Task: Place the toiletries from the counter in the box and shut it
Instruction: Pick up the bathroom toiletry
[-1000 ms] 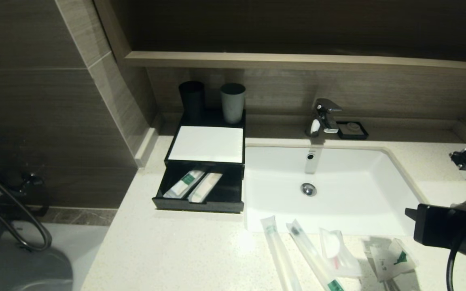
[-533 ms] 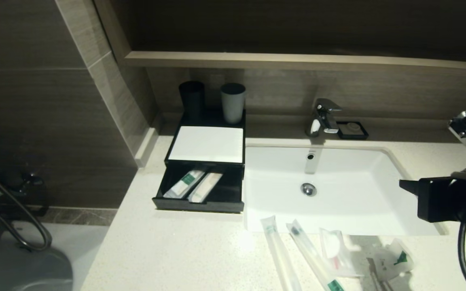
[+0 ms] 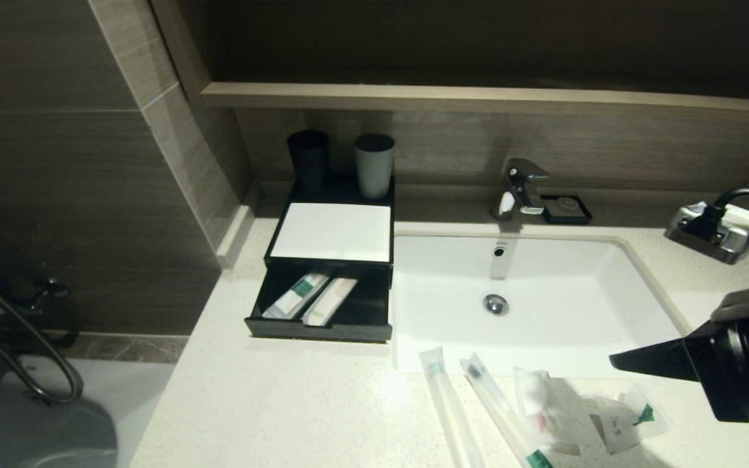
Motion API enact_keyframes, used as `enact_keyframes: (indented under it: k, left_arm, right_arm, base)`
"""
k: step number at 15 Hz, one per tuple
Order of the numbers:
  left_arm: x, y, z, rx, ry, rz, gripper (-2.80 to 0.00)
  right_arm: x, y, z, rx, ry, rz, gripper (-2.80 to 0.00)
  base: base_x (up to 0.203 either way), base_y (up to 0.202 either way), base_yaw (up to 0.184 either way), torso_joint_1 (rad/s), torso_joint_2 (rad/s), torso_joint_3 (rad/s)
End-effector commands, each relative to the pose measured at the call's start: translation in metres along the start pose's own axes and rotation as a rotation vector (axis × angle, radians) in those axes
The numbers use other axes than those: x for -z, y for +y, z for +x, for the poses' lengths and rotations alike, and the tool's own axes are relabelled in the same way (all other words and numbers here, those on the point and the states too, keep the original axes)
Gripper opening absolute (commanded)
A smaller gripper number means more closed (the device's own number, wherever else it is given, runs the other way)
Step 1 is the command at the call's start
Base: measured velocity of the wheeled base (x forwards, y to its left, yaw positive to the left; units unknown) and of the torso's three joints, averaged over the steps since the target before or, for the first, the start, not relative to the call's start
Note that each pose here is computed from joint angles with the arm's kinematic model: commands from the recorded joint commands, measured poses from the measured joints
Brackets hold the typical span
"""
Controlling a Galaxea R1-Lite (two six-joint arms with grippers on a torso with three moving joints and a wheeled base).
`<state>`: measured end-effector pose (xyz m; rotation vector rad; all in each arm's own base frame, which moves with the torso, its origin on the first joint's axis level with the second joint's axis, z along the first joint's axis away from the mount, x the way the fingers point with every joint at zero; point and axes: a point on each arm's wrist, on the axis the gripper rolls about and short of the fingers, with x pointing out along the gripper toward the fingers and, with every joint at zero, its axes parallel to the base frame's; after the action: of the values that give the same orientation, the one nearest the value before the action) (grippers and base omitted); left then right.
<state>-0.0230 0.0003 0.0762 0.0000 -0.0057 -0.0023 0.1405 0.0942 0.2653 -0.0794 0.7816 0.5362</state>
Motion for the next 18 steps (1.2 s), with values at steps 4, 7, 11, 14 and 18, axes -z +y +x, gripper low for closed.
enact_keyframes:
  k: [4,7,11,14,18]
  left_arm:
    - [0.0,0.0,0.0,-0.001,0.0,0.0,-2.8]
    - [0.0,0.0,0.0,-0.001,0.001,0.0,-2.8]
    - [0.0,0.0,0.0,-0.001,0.0,0.0,-2.8]
    - [0.0,0.0,0.0,-0.001,0.0,0.0,-2.8]
    - [0.0,0.0,0.0,-0.001,0.0,0.0,-2.8]
  right_arm:
    - [0.024,0.002,0.025,-0.016,0.097,-0.034,-2.8]
    - [0.054,0.003,0.034,-0.021,0.032,-0.028,-2.8]
    - [0.083,0.006,0.011,-0.053,-0.079,-0.051,-2.8]
    - [0.105,0.005,0.0,-0.095,-0.102,-0.079,-2.8]
    - [0.129,0.001,0.012,-0.092,-0.018,-0.054,-2.8]
  base:
    - [0.0,0.0,0.0,0.0,0.0,0.0]
    - [0.0,0.0,0.0,0.0,0.0,0.0]
    - [0.0,0.0,0.0,0.0,0.0,0.0]
    - [0.0,0.0,0.0,0.0,0.0,0.0]
    - [0.0,0.0,0.0,0.0,0.0,0.0]
